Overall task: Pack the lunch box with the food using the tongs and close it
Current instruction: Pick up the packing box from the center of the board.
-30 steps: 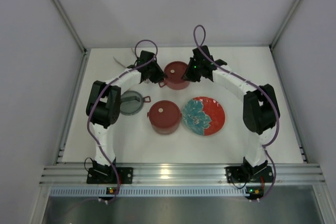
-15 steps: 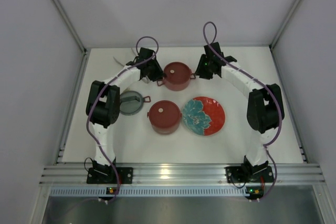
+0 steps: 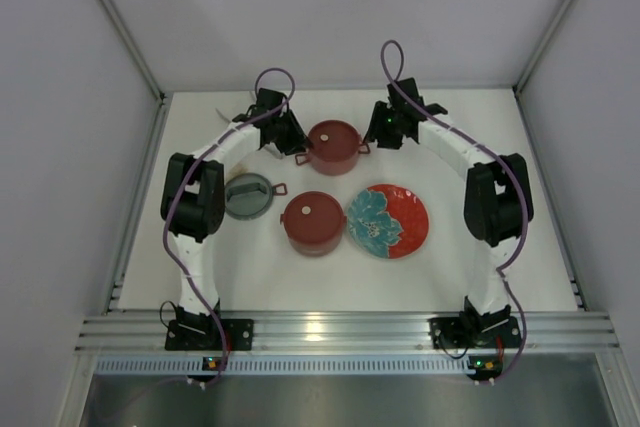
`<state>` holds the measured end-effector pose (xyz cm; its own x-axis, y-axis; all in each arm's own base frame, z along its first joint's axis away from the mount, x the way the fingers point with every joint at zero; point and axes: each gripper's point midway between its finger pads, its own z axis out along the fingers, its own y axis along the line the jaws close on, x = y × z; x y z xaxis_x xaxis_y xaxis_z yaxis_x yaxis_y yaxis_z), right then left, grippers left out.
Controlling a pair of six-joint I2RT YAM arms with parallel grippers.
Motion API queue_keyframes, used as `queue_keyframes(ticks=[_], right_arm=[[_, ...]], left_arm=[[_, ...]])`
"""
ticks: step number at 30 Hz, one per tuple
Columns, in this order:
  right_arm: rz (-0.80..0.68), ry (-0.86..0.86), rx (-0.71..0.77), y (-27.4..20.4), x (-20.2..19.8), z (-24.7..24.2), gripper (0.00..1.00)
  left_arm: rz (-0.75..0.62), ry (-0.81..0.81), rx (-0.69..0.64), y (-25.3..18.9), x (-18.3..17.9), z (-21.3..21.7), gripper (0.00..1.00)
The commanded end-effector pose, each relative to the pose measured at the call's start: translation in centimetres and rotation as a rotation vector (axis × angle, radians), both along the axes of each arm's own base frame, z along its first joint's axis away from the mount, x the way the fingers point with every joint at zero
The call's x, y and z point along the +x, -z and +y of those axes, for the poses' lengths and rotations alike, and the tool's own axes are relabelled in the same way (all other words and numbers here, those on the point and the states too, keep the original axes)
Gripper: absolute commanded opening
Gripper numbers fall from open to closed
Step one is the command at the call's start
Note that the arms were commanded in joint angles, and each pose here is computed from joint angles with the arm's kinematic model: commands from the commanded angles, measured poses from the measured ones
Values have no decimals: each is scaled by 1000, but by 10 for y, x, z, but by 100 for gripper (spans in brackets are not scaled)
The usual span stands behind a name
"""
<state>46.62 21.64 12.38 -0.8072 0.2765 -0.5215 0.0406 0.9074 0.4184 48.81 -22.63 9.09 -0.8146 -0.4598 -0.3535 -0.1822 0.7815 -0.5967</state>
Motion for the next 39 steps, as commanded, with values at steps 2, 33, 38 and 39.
queue_keyframes(ticks=[2, 33, 38, 39], right_arm=[[-55, -62, 39, -3, 21, 7, 46], [-226, -57, 42, -96, 0, -19, 54], [-227, -49, 26, -99, -5, -25, 54], [-227, -49, 24, -99, -6, -25, 54]], left_arm=[[-115, 51, -101, -47, 18, -11, 0], [-193, 100, -106, -94, 15, -7, 0], [-215, 117, -112, -113, 12, -7, 0], [-224, 121, -112, -118, 11, -7, 0]])
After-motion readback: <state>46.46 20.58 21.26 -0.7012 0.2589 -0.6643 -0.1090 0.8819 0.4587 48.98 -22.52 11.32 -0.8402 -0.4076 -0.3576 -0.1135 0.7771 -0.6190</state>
